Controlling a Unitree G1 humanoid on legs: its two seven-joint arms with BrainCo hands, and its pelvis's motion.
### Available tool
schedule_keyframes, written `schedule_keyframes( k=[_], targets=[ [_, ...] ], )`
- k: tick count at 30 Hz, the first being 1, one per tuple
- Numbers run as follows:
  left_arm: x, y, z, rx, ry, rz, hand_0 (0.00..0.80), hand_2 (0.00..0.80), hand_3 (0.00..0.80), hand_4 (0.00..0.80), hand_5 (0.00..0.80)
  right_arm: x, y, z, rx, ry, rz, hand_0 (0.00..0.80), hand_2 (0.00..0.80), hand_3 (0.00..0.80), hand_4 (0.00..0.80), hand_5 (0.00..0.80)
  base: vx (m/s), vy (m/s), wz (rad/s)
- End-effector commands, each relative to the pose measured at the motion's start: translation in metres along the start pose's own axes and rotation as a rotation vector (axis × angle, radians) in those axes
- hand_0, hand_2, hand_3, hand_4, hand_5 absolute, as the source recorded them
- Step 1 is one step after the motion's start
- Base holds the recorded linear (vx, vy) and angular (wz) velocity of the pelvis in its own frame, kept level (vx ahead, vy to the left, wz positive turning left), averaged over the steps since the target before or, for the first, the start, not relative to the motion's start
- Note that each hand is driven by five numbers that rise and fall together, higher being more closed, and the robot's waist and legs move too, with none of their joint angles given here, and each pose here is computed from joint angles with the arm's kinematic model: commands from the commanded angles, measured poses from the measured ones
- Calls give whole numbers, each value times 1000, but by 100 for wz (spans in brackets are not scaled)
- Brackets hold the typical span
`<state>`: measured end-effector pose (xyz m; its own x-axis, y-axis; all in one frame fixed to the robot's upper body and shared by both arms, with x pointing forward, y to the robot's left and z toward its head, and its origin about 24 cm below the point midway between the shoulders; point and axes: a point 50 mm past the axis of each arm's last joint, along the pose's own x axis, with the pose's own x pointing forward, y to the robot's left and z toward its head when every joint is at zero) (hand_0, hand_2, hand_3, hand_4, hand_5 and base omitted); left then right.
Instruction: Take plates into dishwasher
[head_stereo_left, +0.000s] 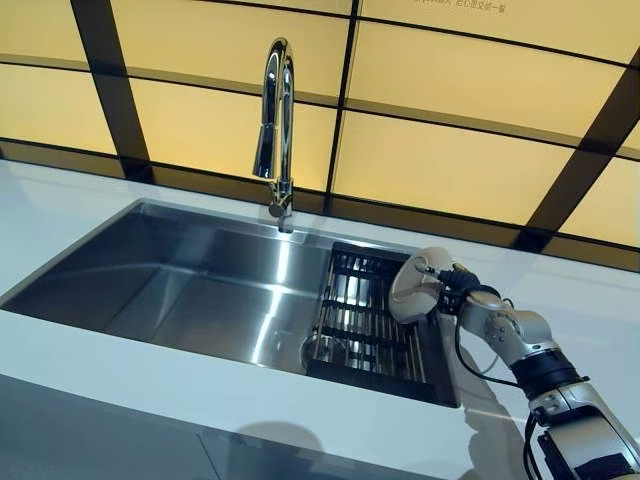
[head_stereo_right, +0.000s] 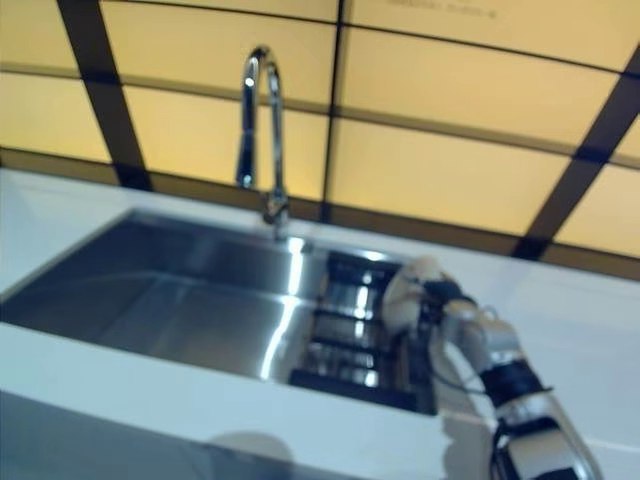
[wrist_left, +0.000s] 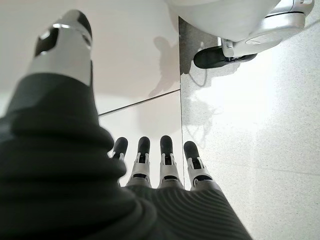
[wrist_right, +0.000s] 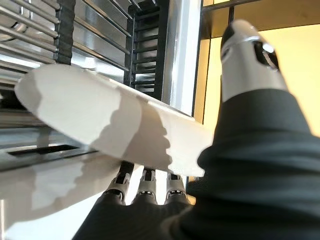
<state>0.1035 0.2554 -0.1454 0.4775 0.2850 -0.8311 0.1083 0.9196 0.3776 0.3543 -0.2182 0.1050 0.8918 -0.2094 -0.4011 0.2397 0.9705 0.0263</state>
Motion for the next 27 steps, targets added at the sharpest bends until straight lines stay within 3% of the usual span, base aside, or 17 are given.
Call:
schedule_keyframes(
  k=[1, 11, 12, 13, 14, 27],
  targets=[
    [6, 1, 26, 31, -63, -2, 0, 0, 0, 0, 0, -1, 28, 32, -9, -88, 56, 0, 0, 0, 0, 0, 0, 0, 0],
    [7, -1, 29, 21, -64, -3, 0, 0, 0, 0, 0, 2, 40, 25, -9, -46, 41, 0, 0, 0, 0, 0, 0, 0, 0],
    [7, -1, 29, 20, -64, -2, 0, 0, 0, 0, 0, 2, 41, 23, -17, -41, 36, 179, 179, 179, 179, 179, 0, 0, 0],
    [7, -2, 29, 22, -65, -2, 0, 0, 0, 0, 0, 3, 42, 22, -8, -34, 28, 662, 662, 662, 662, 662, 0, 0, 0],
    [7, -1, 29, 21, -65, -2, 0, 0, 0, 0, 0, 4, 41, 22, -16, -32, 21, 800, 800, 800, 800, 800, 0, 0, 0],
    [6, -2, 29, 13, -72, 0, 0, 0, 0, 0, 0, 5, 40, 22, 10, -59, 9, 800, 800, 800, 800, 800, 2, 4, 3]
  ],
)
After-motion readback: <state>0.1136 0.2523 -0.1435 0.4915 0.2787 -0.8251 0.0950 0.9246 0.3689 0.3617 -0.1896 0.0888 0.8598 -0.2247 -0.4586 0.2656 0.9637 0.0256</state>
